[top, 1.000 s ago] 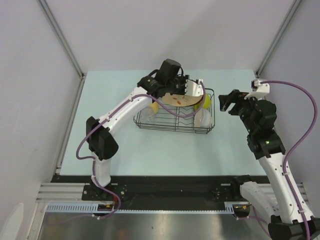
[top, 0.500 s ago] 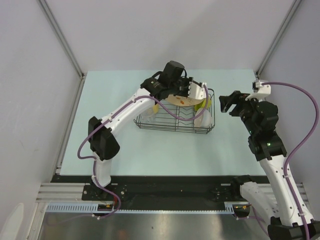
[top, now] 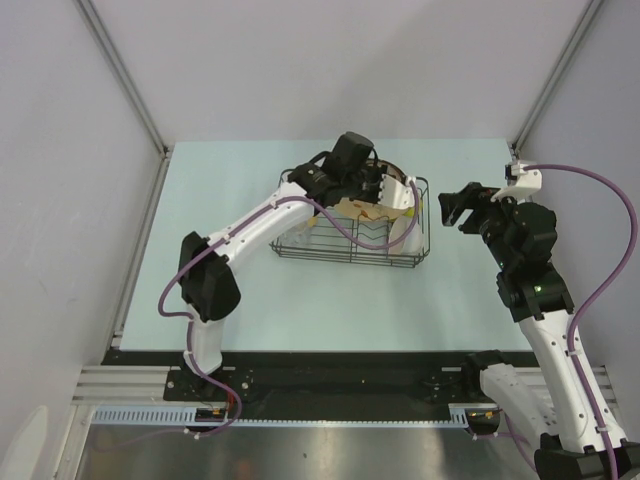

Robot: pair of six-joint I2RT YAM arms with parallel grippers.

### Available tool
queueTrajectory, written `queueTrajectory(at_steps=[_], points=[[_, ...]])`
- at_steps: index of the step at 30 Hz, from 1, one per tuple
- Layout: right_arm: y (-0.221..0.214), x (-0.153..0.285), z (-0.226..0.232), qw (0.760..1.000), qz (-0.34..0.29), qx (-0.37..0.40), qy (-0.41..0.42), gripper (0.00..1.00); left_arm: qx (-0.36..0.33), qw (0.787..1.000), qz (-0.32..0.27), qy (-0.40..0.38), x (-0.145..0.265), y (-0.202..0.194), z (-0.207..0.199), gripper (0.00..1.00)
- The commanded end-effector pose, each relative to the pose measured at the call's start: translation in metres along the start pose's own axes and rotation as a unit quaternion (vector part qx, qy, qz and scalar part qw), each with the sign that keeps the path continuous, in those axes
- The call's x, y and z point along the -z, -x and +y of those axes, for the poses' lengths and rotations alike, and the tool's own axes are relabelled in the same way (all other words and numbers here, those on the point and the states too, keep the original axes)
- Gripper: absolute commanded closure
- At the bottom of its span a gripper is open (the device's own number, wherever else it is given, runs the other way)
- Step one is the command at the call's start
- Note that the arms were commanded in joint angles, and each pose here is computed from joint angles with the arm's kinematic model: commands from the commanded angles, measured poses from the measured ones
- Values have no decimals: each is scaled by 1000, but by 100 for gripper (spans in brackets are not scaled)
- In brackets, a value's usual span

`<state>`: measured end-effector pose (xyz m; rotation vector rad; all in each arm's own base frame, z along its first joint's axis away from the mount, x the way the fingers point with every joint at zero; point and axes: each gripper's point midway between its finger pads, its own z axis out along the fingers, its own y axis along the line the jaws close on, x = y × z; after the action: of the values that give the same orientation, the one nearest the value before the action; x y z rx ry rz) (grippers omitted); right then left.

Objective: Load the mixed dishes into the dish rack

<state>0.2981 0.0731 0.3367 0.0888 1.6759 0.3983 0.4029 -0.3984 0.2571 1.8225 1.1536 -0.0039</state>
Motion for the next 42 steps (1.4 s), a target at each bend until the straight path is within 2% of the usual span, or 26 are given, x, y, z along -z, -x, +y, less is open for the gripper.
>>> queueTrajectory(at_steps=[1, 9, 22, 29, 30, 32, 35, 36, 37, 38, 42], points=[[5, 4, 3, 1000, -11, -7, 8, 26, -39, 995, -44, 78, 15, 30, 41, 100], [5, 8, 4, 1000, -10, -10, 9, 26, -54, 996, -43, 62, 5, 30, 25, 100], [4, 10, 2, 1000, -7, -8, 6, 26, -76, 997, -4, 24, -22, 0, -7, 100], [3, 8, 3, 1000, -5, -11, 8, 26, -78, 996, 12, 39, -24, -6, -4, 98], [2, 8, 2, 1000, -5, -12, 7, 25, -73, 996, 12, 46, -23, -6, 0, 89], [3, 8, 2, 1000, -5, -12, 8, 26, -74, 996, 17, 55, -22, -6, 5, 79], [1, 8, 2, 1000, -2, -12, 8, 25, -77, 994, 18, 72, -18, -5, 12, 52], [2, 8, 2, 1000, -2, -12, 7, 25, -79, 994, 19, 76, -17, -5, 14, 25], [1, 7, 3, 1000, -1, -13, 9, 25, -79, 993, 19, 81, -16, -4, 17, 10], [1, 8, 3, 1000, -2, -13, 9, 25, -78, 993, 21, 87, -15, -4, 20, 0], [2, 8, 3, 1000, -3, -13, 9, 25, -78, 991, 17, 110, -5, 2, 34, 0]])
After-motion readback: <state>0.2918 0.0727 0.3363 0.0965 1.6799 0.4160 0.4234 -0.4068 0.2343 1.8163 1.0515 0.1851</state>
